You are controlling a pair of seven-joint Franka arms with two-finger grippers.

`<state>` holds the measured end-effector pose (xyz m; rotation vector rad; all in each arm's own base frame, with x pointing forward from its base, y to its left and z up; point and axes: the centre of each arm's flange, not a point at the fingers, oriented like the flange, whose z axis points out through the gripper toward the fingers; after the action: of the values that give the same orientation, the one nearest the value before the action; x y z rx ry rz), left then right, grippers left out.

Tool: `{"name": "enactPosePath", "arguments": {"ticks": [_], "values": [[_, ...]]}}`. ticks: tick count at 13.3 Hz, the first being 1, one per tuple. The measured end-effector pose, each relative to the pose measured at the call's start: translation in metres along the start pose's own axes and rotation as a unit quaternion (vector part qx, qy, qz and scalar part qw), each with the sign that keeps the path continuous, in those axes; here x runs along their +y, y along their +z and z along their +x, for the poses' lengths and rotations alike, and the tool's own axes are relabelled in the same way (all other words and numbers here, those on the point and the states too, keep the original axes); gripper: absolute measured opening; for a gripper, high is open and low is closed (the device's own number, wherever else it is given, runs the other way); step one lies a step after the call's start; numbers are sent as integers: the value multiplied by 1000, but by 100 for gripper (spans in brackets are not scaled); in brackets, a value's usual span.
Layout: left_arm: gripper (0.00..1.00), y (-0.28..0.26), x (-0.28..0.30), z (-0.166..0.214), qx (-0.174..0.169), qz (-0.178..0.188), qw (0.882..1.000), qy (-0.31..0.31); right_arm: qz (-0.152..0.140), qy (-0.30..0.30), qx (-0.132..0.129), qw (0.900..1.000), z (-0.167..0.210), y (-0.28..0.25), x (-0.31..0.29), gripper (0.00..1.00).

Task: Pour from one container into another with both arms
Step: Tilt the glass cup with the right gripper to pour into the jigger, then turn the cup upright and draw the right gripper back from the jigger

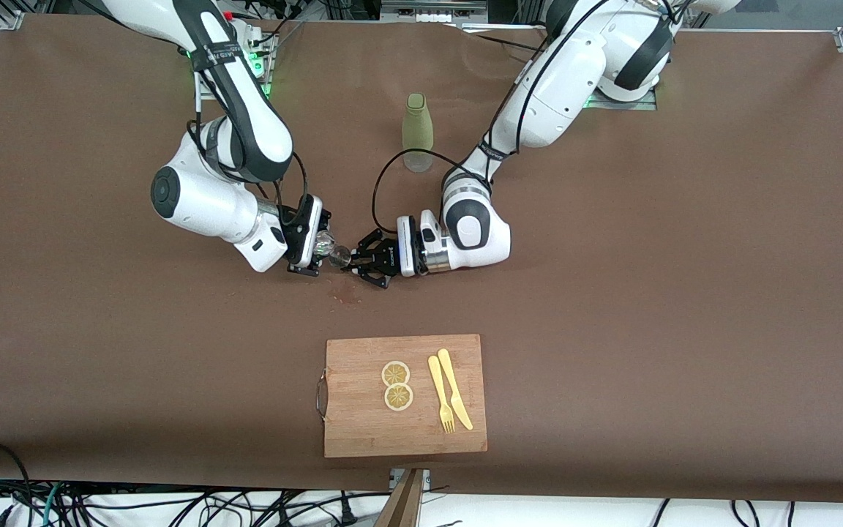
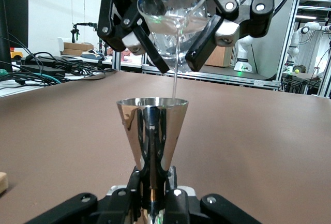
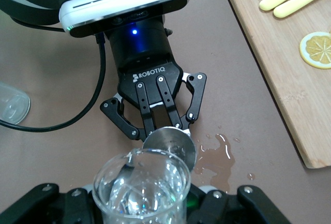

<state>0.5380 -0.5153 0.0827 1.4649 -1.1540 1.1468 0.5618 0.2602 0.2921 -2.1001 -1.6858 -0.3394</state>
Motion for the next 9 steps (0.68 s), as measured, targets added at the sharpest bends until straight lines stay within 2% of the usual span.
{"name": "enactPosePath", "arguments": {"ticks": [9], "values": [[21, -3, -3, -2, -1, 3, 1000, 0, -15, 35, 18, 999, 16, -27, -3, 28]]}}
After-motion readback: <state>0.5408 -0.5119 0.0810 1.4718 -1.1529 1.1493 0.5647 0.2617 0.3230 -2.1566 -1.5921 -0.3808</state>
